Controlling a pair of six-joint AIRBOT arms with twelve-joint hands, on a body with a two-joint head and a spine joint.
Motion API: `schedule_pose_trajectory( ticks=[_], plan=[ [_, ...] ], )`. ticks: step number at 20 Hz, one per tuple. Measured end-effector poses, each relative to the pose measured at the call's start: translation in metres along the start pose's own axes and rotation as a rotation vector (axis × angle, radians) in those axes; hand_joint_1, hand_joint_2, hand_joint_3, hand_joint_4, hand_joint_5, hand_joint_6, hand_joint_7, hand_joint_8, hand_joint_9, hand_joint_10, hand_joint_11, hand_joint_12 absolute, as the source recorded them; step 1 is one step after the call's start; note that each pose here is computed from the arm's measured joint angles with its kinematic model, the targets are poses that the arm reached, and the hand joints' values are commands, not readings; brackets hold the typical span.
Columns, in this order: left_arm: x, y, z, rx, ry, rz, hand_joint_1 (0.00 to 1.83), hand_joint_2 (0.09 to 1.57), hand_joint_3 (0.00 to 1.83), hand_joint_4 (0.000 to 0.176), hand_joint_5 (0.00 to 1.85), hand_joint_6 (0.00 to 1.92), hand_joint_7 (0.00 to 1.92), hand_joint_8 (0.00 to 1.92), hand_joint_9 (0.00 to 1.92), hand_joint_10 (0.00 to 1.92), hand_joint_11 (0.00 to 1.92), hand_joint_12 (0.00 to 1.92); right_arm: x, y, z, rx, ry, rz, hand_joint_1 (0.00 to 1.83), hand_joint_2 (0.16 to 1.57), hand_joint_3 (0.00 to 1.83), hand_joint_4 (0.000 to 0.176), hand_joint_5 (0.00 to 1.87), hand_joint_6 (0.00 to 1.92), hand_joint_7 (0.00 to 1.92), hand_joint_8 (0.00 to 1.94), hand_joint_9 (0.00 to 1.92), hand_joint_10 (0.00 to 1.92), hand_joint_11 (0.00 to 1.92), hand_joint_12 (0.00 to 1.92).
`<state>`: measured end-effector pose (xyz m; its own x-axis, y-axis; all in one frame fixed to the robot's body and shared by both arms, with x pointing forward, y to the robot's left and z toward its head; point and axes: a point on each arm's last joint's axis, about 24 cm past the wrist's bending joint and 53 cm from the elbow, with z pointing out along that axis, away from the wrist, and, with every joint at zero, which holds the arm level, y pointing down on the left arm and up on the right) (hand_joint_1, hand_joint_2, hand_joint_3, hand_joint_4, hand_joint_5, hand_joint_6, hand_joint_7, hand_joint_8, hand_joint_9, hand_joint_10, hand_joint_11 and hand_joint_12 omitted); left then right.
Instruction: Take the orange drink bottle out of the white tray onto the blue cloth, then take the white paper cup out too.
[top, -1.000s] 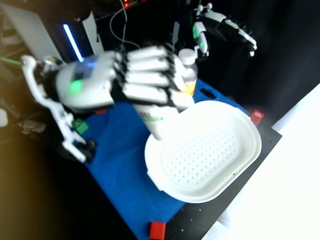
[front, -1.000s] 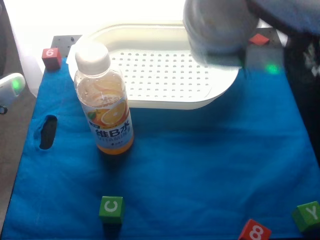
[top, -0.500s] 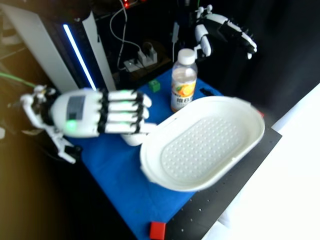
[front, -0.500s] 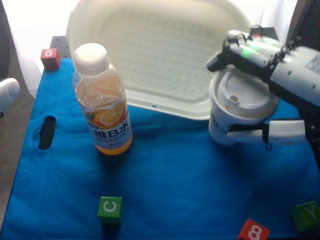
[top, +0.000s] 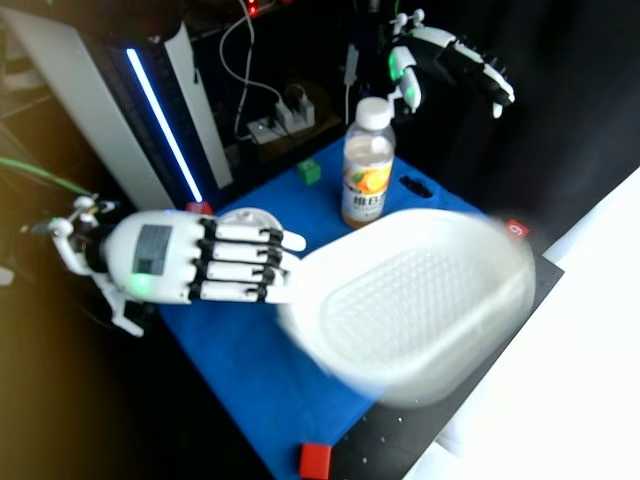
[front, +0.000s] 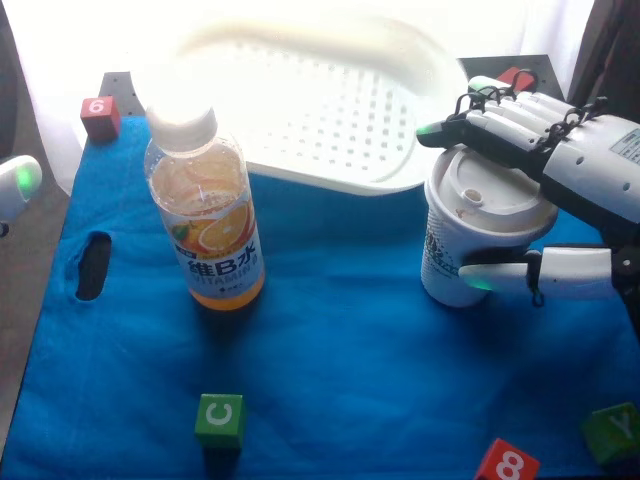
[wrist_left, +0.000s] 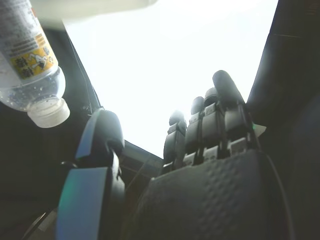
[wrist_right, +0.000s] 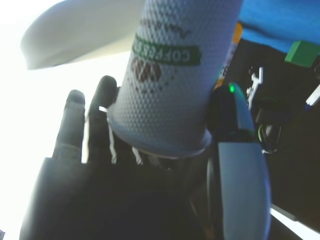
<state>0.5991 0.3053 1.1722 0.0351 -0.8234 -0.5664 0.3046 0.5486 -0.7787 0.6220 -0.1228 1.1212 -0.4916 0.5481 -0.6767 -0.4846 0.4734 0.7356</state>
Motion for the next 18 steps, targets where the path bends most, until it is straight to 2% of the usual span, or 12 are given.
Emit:
schedule_pose_trajectory(
  ticks=[2,3,4,7,9,10,11,12,13,14,17,18],
  plan=[
    [0.000,0.000,0.000,-0.001,-0.001,0.000,0.70,1.25,0.00,0.101,0.13,0.00,0.11,0.00,0.11,0.00,0.00,0.76,-0.002,0.002,-0.002,-0.004,0.004,-0.011,0.73,1.28,0.00,0.000,0.00,0.73,0.00,1.16,0.03,1.36,0.00,1.89],
    [-0.001,0.000,0.000,-0.002,-0.002,0.000,0.67,1.25,0.00,0.107,0.13,0.00,0.10,0.00,0.11,0.00,0.00,0.76,-0.003,0.003,-0.002,-0.006,0.001,-0.012,0.78,1.28,0.00,0.000,0.00,0.74,0.00,1.10,0.03,1.36,0.00,1.86],
    [0.000,0.000,0.000,0.000,-0.001,0.000,0.68,1.25,0.00,0.099,0.13,0.00,0.10,0.00,0.11,0.00,0.00,0.75,-0.004,0.003,-0.002,-0.007,-0.002,-0.008,0.76,1.27,0.00,0.000,0.00,0.70,0.00,1.06,0.02,1.34,0.00,1.90],
    [0.000,0.000,0.000,0.000,-0.001,-0.001,0.67,1.25,0.00,0.103,0.12,0.00,0.10,0.00,0.10,0.00,0.00,0.70,-0.001,0.005,-0.002,-0.011,0.000,-0.002,0.74,1.27,0.00,0.000,0.00,0.67,0.01,0.94,0.01,1.30,0.00,1.89],
    [0.000,0.000,0.000,0.000,-0.001,-0.001,0.71,1.25,0.00,0.108,0.14,0.00,0.12,0.00,0.12,0.01,0.00,0.74,0.000,0.007,-0.002,-0.014,0.004,-0.001,0.73,1.25,0.00,0.000,0.00,0.39,0.00,0.75,0.00,1.14,0.00,1.85],
    [0.000,0.000,0.000,0.000,-0.002,-0.001,0.71,1.25,0.00,0.108,0.14,0.00,0.12,0.00,0.12,0.01,0.00,0.74,0.001,0.007,-0.002,-0.014,0.004,-0.001,0.73,1.25,0.00,0.000,0.00,0.39,0.00,0.75,0.00,1.14,0.00,1.85],
    [0.000,0.000,0.000,0.000,-0.002,-0.001,0.71,1.25,0.00,0.107,0.13,0.00,0.11,0.00,0.11,0.01,0.00,0.74,0.000,0.007,-0.002,-0.013,0.002,0.003,0.67,1.21,0.00,0.017,0.00,0.08,0.00,0.46,0.00,0.79,0.00,1.63],
    [0.000,0.000,0.000,0.000,-0.002,-0.001,0.73,1.26,0.00,0.104,0.13,0.00,0.11,0.00,0.11,0.00,0.00,0.71,0.001,0.008,-0.003,-0.015,0.005,0.000,0.61,1.19,0.00,0.055,0.00,0.01,0.00,0.23,0.00,0.47,0.00,1.42],
    [0.000,0.000,0.000,0.001,-0.002,-0.001,0.73,1.26,0.00,0.102,0.13,0.00,0.10,0.00,0.10,0.00,0.00,0.70,0.000,0.008,-0.003,-0.014,0.003,0.002,0.55,1.12,0.00,0.093,0.00,0.00,0.00,0.05,0.00,0.09,0.00,1.01],
    [0.000,0.000,0.000,0.000,-0.002,-0.001,0.72,1.26,0.00,0.097,0.13,0.00,0.10,0.00,0.11,0.00,0.00,0.70,-0.001,0.009,-0.003,-0.014,0.003,-0.001,0.45,1.04,0.00,0.147,0.00,0.00,0.00,0.00,0.00,0.00,0.00,0.16],
    [-0.001,0.000,0.000,0.001,-0.004,-0.001,0.72,1.26,0.00,0.085,0.13,0.00,0.09,0.00,0.11,0.00,0.00,0.72,-0.004,0.012,-0.005,-0.019,-0.004,0.000,0.43,1.00,0.00,0.131,0.00,0.00,0.00,0.00,0.00,0.00,0.00,0.01],
    [-0.001,0.000,0.000,0.001,-0.005,-0.001,0.71,1.26,0.00,0.092,0.14,0.00,0.12,0.01,0.13,0.01,0.00,0.79,-0.006,0.016,-0.007,-0.033,-0.007,-0.008,0.45,0.98,0.00,0.140,0.00,0.00,0.00,0.00,0.00,0.00,0.00,0.00]
  ],
)
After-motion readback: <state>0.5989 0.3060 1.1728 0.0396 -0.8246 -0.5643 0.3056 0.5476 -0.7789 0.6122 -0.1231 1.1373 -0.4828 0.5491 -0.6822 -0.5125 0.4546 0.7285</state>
